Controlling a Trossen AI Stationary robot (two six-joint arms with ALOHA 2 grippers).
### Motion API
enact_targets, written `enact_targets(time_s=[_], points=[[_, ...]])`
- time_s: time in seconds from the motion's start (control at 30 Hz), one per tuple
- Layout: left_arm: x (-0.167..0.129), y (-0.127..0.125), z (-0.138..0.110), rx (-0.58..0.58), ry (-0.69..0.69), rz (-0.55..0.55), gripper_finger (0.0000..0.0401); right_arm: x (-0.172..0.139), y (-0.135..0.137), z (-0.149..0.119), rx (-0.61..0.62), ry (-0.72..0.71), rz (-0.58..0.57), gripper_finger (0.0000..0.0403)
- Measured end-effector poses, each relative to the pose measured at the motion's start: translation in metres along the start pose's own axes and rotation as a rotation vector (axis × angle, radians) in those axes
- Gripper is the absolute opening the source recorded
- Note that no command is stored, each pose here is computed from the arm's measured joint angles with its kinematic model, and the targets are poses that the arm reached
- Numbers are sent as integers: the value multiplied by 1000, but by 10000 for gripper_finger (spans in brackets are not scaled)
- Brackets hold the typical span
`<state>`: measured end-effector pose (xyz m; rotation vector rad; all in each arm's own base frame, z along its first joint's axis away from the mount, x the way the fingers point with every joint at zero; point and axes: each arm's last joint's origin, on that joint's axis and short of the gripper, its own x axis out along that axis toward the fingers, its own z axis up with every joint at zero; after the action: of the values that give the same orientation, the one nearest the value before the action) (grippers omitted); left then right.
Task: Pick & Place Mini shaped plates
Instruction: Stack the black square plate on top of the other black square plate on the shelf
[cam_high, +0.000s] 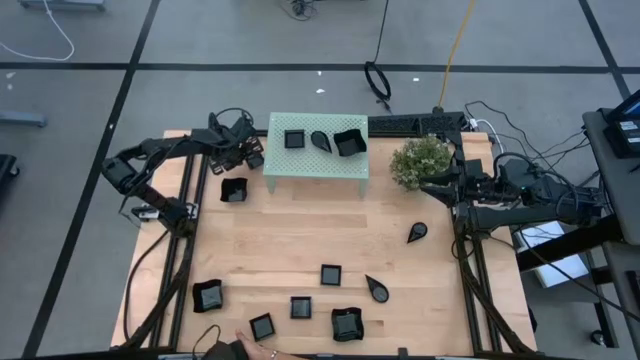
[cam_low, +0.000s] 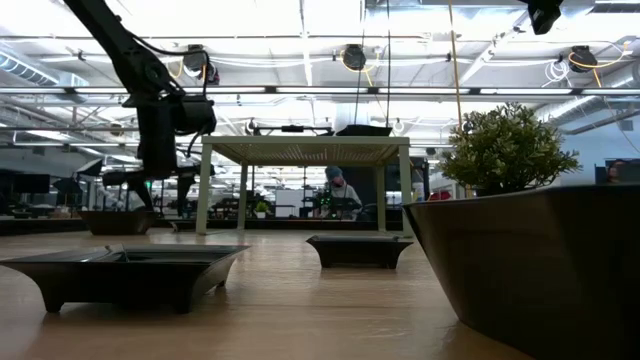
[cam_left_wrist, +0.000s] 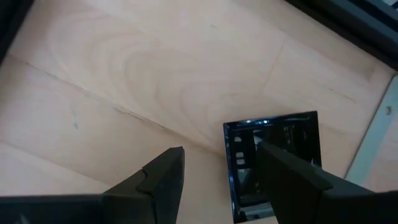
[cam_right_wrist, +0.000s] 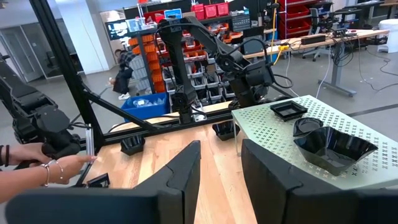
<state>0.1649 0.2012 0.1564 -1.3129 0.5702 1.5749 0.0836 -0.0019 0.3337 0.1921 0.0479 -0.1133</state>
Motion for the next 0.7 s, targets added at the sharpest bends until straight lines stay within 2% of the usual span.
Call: enact_targets(time_s=[0.3, 0.5, 0.6, 0.7], points=[[8, -1, -5, 8, 7, 39, 204, 0, 0, 0, 0, 0, 0, 105], [16, -6, -6, -4, 2, 15, 202, 0, 0, 0, 0, 0, 0, 105], [18, -5, -7, 1, 5, 35, 183, 0, 0, 0, 0, 0, 0, 105], [21, -3, -8, -4, -1, 67, 143, 0, 0, 0, 0, 0, 0, 105]])
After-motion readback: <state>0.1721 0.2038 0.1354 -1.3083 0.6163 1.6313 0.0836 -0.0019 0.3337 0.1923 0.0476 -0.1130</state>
